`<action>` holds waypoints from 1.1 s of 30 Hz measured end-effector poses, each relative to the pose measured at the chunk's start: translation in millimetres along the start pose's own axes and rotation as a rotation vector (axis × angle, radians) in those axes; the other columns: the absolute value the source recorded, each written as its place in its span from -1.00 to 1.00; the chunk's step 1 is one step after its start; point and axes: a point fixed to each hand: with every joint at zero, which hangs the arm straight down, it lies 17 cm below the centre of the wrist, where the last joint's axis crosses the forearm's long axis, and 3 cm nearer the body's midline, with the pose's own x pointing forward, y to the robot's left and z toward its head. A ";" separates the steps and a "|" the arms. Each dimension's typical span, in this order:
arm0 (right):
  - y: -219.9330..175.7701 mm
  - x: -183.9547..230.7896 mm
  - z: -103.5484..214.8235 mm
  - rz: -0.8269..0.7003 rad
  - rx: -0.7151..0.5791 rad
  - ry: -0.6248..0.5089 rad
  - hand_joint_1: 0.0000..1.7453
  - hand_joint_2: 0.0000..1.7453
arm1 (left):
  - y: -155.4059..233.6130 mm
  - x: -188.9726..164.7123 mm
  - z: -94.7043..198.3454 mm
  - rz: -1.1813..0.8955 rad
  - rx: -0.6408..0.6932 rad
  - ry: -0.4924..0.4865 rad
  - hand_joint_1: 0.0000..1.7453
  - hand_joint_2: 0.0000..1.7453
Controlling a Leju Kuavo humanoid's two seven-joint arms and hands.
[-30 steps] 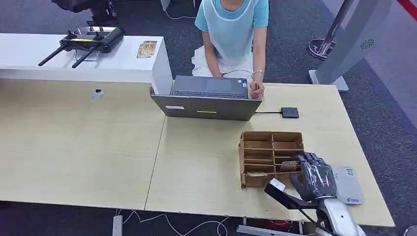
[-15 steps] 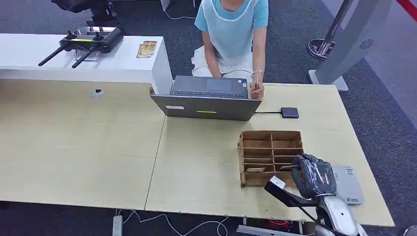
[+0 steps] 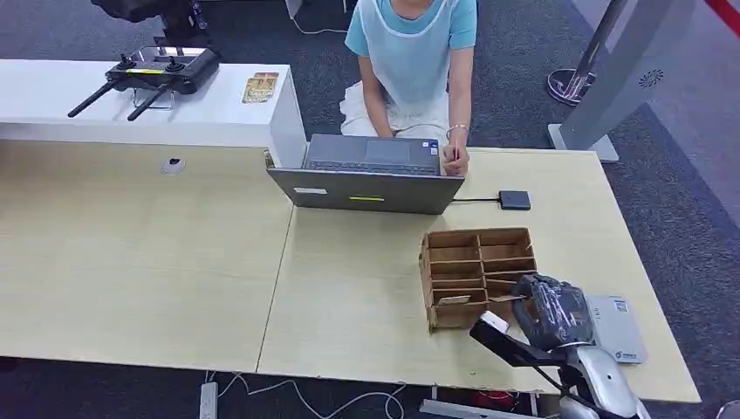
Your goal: Pass the card to the sensor for recognition and then transmit it.
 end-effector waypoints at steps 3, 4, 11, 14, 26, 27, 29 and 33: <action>-3.9 -0.9 -0.8 -0.026 -0.010 0.003 0.60 1.00 | 0.3 0.4 0.0 0.001 0.000 -0.003 -1.00 -1.00; -6.2 -1.4 -1.3 -0.034 -0.016 0.003 0.60 1.00 | 0.5 0.5 -0.1 0.001 0.001 -0.003 -1.00 -1.00; -31.9 -11.3 -4.3 -0.078 -0.077 0.013 0.66 1.00 | 3.3 0.9 -0.5 0.005 0.005 -0.006 -1.00 -1.00; -46.0 -15.6 -5.7 -0.107 -0.109 0.014 0.72 1.00 | 4.2 1.3 -0.7 0.009 0.006 -0.007 -1.00 -1.00; -120.1 -43.3 -16.3 -0.215 -0.222 -0.009 0.86 1.00 | 5.4 3.5 -0.9 0.015 0.008 -0.019 -1.00 -1.00; -125.5 -43.8 -18.0 -0.220 -0.228 -0.017 0.90 1.00 | 5.0 3.5 -0.8 0.015 0.007 -0.019 -1.00 -1.00; -136.4 -44.4 -22.7 -0.231 -0.241 -0.029 0.92 1.00 | 4.8 3.6 -0.8 0.015 0.005 -0.020 -1.00 -1.00; -158.8 -46.8 -33.1 -0.234 -0.269 -0.048 0.94 1.00 | 4.0 3.5 -0.6 0.011 0.001 -0.020 -1.00 -1.00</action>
